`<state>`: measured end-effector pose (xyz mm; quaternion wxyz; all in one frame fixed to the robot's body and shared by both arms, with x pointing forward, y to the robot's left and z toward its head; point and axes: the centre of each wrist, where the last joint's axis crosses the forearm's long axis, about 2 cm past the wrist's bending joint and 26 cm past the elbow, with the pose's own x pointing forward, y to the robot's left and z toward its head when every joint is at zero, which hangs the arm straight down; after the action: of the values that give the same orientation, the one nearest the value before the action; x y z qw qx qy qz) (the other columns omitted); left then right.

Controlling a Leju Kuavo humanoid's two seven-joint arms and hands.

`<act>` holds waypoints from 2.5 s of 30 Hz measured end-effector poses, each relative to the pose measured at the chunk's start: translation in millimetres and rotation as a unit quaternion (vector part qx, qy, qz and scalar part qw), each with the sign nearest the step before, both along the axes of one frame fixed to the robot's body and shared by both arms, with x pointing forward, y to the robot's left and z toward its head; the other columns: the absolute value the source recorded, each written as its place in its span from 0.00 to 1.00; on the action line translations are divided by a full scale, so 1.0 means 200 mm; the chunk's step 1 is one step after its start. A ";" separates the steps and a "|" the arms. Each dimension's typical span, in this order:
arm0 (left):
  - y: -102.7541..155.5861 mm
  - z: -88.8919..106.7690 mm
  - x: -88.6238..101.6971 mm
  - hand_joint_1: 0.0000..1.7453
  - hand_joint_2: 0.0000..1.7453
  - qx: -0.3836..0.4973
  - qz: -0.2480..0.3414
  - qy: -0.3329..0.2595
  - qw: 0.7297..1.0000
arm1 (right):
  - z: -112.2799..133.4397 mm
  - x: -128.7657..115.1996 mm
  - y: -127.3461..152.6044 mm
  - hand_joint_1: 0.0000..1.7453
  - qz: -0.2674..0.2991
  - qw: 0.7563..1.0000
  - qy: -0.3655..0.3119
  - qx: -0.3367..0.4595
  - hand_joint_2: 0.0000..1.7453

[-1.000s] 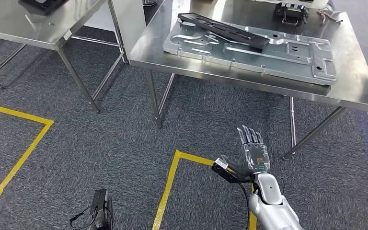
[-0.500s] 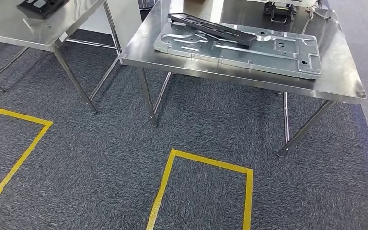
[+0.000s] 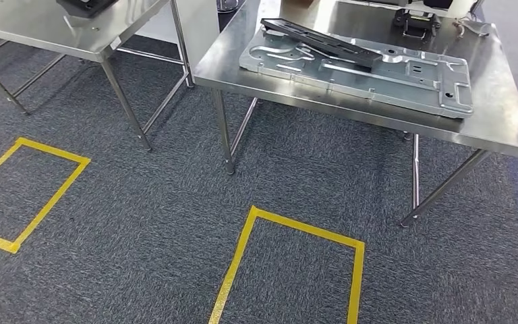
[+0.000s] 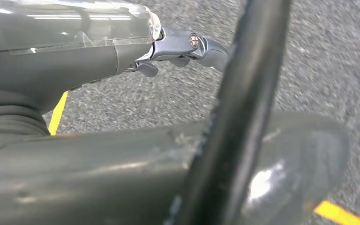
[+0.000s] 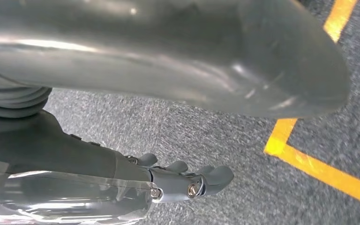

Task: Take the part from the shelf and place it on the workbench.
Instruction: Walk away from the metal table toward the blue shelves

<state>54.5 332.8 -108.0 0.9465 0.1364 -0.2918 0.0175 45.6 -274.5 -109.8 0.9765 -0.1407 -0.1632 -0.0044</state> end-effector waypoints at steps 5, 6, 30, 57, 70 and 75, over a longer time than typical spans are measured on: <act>0.00 0.00 -0.02 0.00 0.00 0.001 0.000 0.014 1.000 | 0.00 -0.01 0.05 0.00 -0.001 1.000 0.012 0.016 0.00; 0.00 0.00 -0.03 0.00 0.00 0.001 -0.001 0.018 1.000 | 0.00 -0.01 0.06 0.00 0.000 1.000 0.012 0.019 0.00; -0.07 -0.01 -0.05 0.00 0.00 0.004 -0.061 0.059 0.996 | 0.00 -0.06 0.13 0.00 0.021 0.995 0.054 0.078 0.00; -0.16 -0.01 -0.05 0.00 0.00 -0.006 -0.100 0.071 0.992 | 0.00 -0.04 0.13 0.00 0.027 0.994 0.056 0.085 0.00; -0.19 -0.01 -0.05 0.00 0.00 -0.011 -0.103 0.071 0.992 | 0.00 -0.05 0.12 0.00 0.027 0.995 0.057 0.082 0.00; -0.19 -0.01 -0.05 0.00 0.00 -0.011 -0.103 0.072 0.992 | 0.00 -0.05 0.12 0.00 0.028 0.994 0.057 0.084 0.00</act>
<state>43.8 294.3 -110.9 0.9633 0.0959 -0.2352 -0.0864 36.0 -250.8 -110.4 0.9924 -0.0533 -0.1100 0.0172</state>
